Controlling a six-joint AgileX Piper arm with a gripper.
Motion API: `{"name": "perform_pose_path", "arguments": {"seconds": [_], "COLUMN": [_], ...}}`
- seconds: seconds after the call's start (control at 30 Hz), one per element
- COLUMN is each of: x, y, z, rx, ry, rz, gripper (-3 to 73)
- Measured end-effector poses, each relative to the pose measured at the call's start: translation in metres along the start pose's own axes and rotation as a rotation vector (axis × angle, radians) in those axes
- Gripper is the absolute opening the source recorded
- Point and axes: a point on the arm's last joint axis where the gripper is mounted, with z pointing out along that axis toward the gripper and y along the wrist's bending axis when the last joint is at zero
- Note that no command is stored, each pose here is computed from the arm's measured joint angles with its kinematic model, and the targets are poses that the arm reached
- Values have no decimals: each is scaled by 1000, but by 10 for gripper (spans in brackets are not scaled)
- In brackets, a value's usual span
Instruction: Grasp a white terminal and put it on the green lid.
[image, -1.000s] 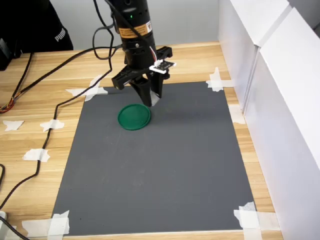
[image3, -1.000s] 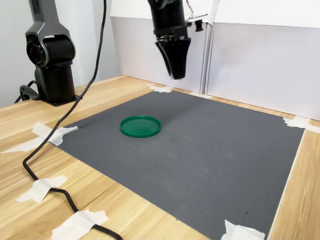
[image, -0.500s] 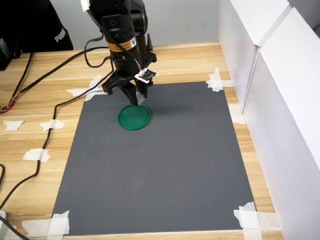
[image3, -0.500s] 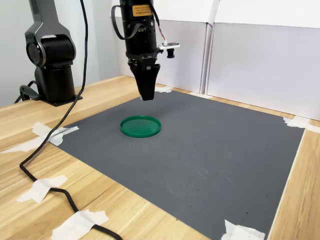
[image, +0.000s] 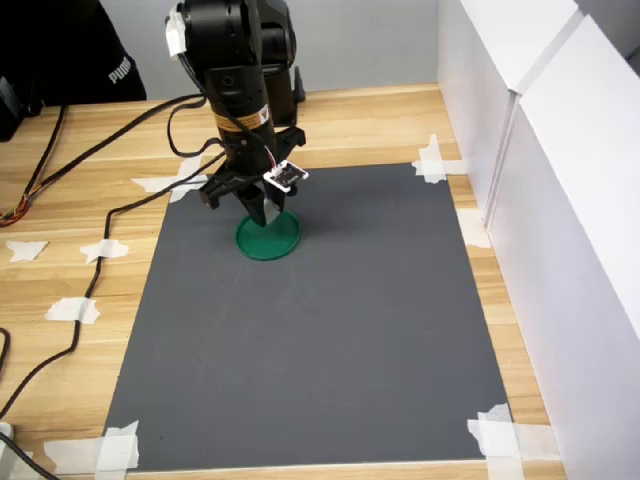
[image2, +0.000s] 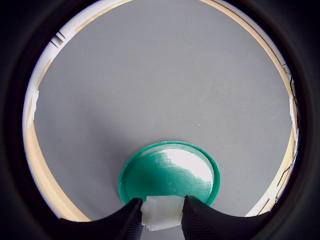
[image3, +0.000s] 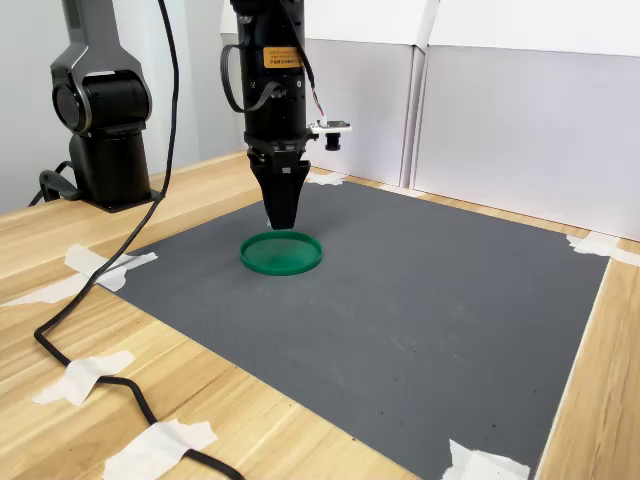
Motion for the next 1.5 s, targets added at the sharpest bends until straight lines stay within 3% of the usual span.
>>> {"name": "perform_pose_path", "arguments": {"seconds": [0.47, 0.77, 0.97, 1.13, 1.3, 1.5], "x": [0, -1, 1, 1, 5, 22], "y": [-3, -4, -3, 0, 6, 13], "z": [8, 8, 5, -17, -55, -100], "rx": [16, 21, 14, 52, 126, 227], "ry": [21, 15, 24, -53, -170, -302], "rz": [-27, -28, -19, 31, 69, 167], "gripper": [300, 485, 508, 509, 449, 214]}}
